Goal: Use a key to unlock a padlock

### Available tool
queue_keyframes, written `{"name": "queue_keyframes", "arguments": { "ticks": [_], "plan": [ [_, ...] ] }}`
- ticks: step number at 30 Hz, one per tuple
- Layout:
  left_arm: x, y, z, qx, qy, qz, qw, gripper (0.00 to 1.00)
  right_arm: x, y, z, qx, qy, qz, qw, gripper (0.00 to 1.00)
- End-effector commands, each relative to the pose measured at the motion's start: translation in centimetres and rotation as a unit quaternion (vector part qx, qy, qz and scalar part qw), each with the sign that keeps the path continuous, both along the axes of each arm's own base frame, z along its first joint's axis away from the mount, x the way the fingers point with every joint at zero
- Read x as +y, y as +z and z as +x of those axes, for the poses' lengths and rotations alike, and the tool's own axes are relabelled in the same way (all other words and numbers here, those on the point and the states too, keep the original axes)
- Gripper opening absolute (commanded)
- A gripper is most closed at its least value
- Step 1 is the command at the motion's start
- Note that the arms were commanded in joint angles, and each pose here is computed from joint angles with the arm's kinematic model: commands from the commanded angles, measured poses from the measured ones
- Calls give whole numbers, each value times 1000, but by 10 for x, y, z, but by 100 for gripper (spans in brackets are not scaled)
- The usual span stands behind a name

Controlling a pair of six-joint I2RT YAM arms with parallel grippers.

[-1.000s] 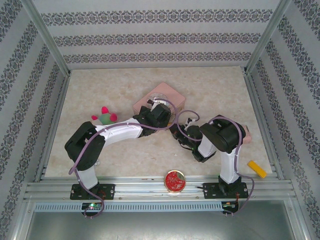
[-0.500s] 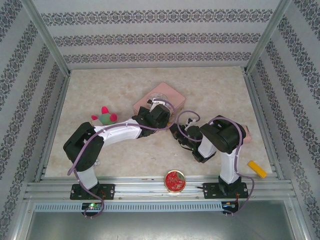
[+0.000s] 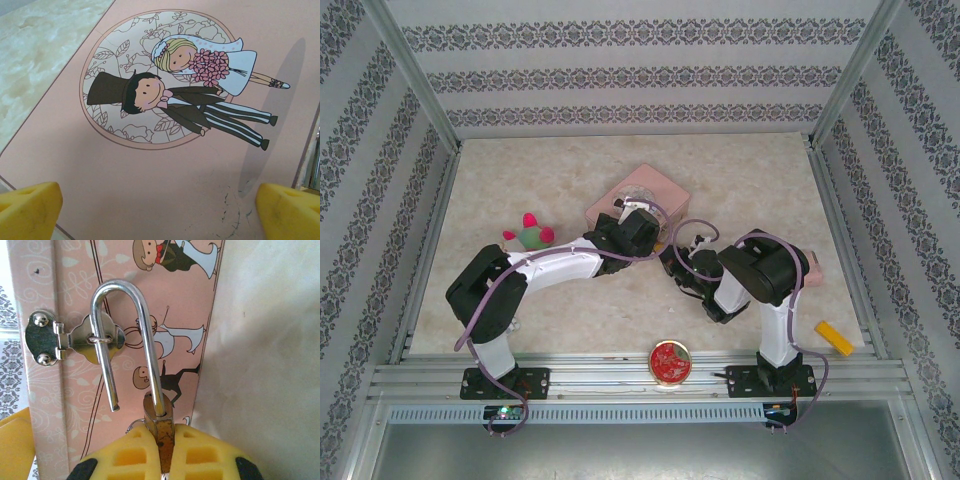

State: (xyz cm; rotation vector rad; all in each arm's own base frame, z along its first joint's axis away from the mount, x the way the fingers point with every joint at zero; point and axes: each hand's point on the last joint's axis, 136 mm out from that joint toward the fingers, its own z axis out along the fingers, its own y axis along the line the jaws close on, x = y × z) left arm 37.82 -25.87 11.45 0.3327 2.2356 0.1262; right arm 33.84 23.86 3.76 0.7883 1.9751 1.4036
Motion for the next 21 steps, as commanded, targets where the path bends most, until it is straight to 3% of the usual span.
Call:
{"name": "queue_keyframes", "arguments": {
  "ticks": [1,9,21],
  "plan": [
    [21,-29,-22,53,-6,62,997,99,-23,-18,12,30,-69,-13,997,0],
    [23,-31,-24,55,-5,67,996,98,-24,-5,16,21,-66,-4,998,0],
    [22,-29,-23,52,-6,63,997,97,-45,-34,13,27,-93,-73,993,0]
  ]
}}
